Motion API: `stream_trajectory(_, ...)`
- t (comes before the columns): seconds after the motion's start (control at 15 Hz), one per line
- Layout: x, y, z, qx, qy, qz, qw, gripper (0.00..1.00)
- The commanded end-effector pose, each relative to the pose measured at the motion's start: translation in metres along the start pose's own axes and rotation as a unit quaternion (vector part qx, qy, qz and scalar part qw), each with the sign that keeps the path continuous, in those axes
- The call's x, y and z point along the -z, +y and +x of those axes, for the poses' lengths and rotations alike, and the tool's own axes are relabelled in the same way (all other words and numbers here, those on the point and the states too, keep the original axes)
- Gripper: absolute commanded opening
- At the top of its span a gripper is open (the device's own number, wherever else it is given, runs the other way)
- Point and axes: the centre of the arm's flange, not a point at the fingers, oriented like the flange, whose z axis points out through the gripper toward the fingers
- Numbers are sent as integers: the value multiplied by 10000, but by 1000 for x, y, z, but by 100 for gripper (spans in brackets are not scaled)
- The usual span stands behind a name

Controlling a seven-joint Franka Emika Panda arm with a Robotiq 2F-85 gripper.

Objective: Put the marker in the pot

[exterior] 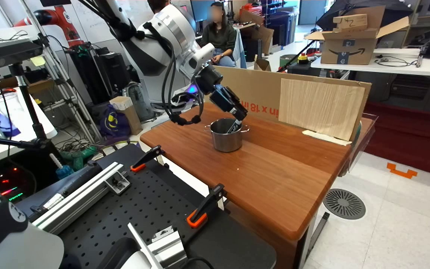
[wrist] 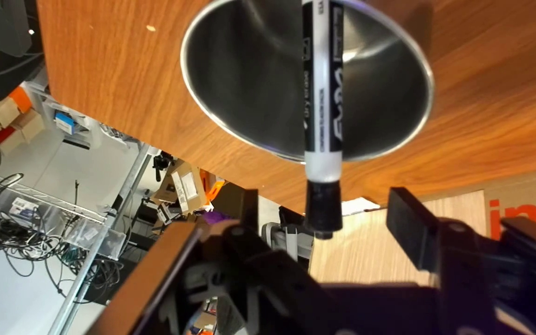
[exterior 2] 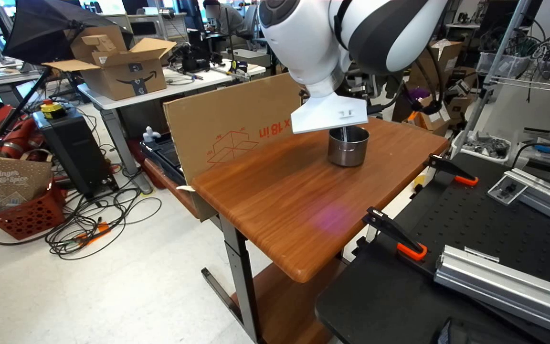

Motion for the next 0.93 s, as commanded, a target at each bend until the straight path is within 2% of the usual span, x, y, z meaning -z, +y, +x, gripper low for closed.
stream_trajectory(0.0, -1, -6, 0, 29, 94, -52, 9999, 100)
stream_trajectory(0.53, 3, -3, 0, 89, 24, -23, 10000, 100)
stream_trajectory(0.87, 31, 9, -12, 980, -444, 239, 9939, 100)
